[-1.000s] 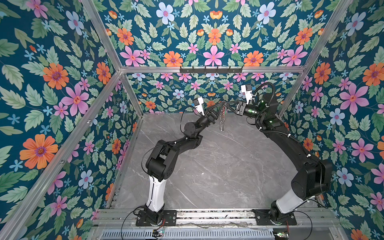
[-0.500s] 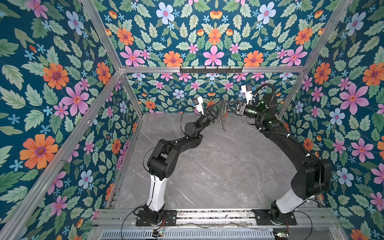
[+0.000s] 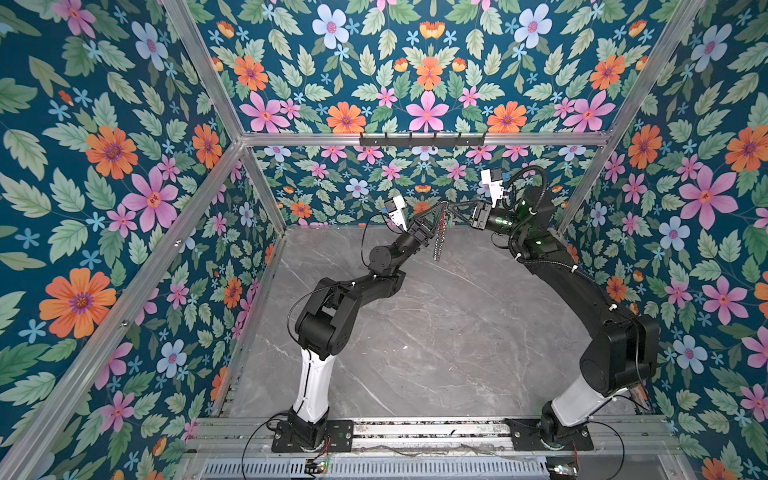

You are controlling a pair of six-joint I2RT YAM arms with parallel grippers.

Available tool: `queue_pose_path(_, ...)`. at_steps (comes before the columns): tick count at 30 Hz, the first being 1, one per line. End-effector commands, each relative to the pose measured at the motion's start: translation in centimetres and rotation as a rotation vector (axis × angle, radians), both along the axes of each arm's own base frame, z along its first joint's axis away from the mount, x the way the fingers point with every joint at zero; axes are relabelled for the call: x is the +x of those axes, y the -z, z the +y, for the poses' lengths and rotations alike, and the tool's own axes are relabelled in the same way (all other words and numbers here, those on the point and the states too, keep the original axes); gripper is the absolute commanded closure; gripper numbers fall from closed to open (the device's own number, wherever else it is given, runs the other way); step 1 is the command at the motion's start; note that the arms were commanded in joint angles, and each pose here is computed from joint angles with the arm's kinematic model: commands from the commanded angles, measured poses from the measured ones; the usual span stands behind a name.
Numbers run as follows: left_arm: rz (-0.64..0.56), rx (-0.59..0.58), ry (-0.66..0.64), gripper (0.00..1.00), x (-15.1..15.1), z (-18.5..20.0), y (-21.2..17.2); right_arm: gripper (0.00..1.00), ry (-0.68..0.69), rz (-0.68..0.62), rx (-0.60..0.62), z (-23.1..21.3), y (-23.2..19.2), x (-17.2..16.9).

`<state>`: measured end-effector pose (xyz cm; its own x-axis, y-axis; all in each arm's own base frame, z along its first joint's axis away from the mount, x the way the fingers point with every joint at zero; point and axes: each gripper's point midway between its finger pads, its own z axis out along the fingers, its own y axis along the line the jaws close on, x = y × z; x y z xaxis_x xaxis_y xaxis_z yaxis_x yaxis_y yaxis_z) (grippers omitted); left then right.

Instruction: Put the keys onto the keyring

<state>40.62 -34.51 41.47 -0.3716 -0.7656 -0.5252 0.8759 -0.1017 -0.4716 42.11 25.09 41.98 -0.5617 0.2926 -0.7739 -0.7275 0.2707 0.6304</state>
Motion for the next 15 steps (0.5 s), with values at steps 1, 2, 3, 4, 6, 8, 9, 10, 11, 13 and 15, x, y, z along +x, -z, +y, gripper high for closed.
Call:
queue_pose_path(1, -0.033, -0.023, 0.014, 1.00, -0.7, 0.2, -0.7, 0.86, -0.022, -0.043, 0.019, 0.2, -1.3, -0.6)
queue_pose_path(2, -0.031, -0.024, 0.014, 1.00, -0.7, 0.3, -0.7, 0.86, -0.025, -0.041, 0.019, 0.3, -1.3, -0.6)
queue_pose_path(3, -0.031, -0.026, 0.017, 1.00, -0.7, 0.2, -0.7, 0.86, -0.029, -0.040, 0.018, 0.5, -1.2, -0.7)
queue_pose_path(4, -0.031, -0.029, 0.018, 1.00, -0.7, 0.2, -0.8, 0.85, -0.033, -0.042, 0.019, 0.6, -1.3, -0.8)
queue_pose_path(6, -0.030, -0.031, 0.018, 1.00, -0.6, 0.2, -0.8, 0.83, -0.035, -0.009, 0.011, 1.0, 0.2, 0.2)
queue_pose_path(8, -0.031, -0.033, 0.019, 1.00, -0.6, 0.3, -0.9, 0.83, -0.033, -0.008, 0.017, 1.0, 0.2, 0.3)
queue_pose_path(9, -0.032, -0.035, 0.020, 1.00, -0.7, 0.2, -0.9, 0.83, -0.033, -0.009, 0.018, 1.0, 0.2, 0.3)
queue_pose_path(10, -0.031, -0.036, 0.022, 1.00, -0.7, 0.2, -1.0, 0.84, -0.032, -0.013, 0.019, 1.0, 0.1, 0.3)
queue_pose_path(11, -0.030, -0.037, 0.023, 1.00, -0.7, 0.2, -1.0, 0.85, -0.032, -0.015, 0.019, 0.9, 0.0, 0.2)
queue_pose_path(13, -0.030, -0.039, 0.026, 1.00, -0.7, 0.2, -1.1, 0.91, -0.028, -0.018, 0.017, 0.9, -0.1, 0.2)
queue_pose_path(15, -0.032, -0.041, 0.025, 1.00, -0.8, 0.3, -1.2, 0.95, -0.027, -0.022, 0.013, 0.9, -0.2, 0.0)
